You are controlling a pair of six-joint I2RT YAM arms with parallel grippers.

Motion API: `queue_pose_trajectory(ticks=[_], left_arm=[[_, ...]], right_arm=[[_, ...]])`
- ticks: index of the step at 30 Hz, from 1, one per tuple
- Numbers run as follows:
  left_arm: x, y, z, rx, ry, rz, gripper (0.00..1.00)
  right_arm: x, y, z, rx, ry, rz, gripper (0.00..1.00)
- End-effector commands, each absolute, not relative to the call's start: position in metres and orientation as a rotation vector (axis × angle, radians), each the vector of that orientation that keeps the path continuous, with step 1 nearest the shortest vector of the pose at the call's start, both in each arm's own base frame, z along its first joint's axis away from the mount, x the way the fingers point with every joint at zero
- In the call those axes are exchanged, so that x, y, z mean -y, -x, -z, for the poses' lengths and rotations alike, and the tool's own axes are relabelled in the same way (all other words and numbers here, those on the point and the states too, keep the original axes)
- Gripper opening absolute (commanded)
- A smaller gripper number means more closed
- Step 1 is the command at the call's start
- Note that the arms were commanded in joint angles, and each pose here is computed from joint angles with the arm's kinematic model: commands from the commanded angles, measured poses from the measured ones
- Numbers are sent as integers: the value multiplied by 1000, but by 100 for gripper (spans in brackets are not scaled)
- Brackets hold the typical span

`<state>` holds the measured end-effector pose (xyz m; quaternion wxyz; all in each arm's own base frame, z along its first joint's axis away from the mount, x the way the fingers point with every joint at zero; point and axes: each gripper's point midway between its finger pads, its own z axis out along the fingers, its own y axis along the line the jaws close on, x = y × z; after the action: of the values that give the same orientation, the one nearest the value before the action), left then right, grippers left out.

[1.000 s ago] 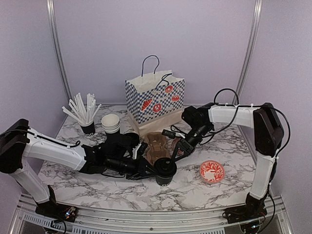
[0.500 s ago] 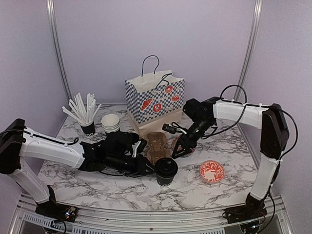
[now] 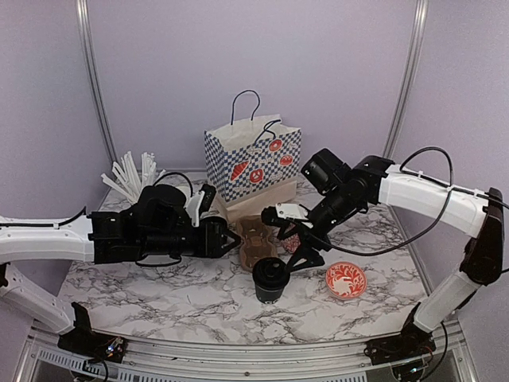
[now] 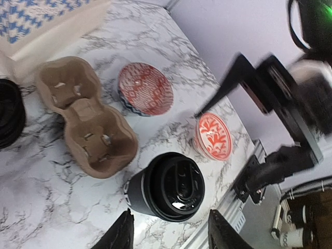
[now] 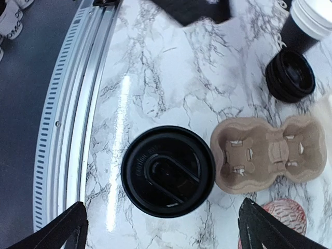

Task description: Pack the takeout coffee

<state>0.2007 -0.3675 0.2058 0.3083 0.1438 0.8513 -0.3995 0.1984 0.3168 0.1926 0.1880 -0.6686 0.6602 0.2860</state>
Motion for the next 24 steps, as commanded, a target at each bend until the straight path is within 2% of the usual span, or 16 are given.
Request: queue_pose_trajectory(ticks=[1,14,24], left_arm=[[321,-230,-210,-2211,-266,801,52],[310,-231,-196,-2247,-224,805,51],[313,-231,-190,-2262,-235,823,51]], right_arm=[[-334,-198,-188,-1645,1997,-564,99],[-352,-190,-148,-1729,2110,-576,96],[-352,-189,-147,-1784,2111,-593,70]])
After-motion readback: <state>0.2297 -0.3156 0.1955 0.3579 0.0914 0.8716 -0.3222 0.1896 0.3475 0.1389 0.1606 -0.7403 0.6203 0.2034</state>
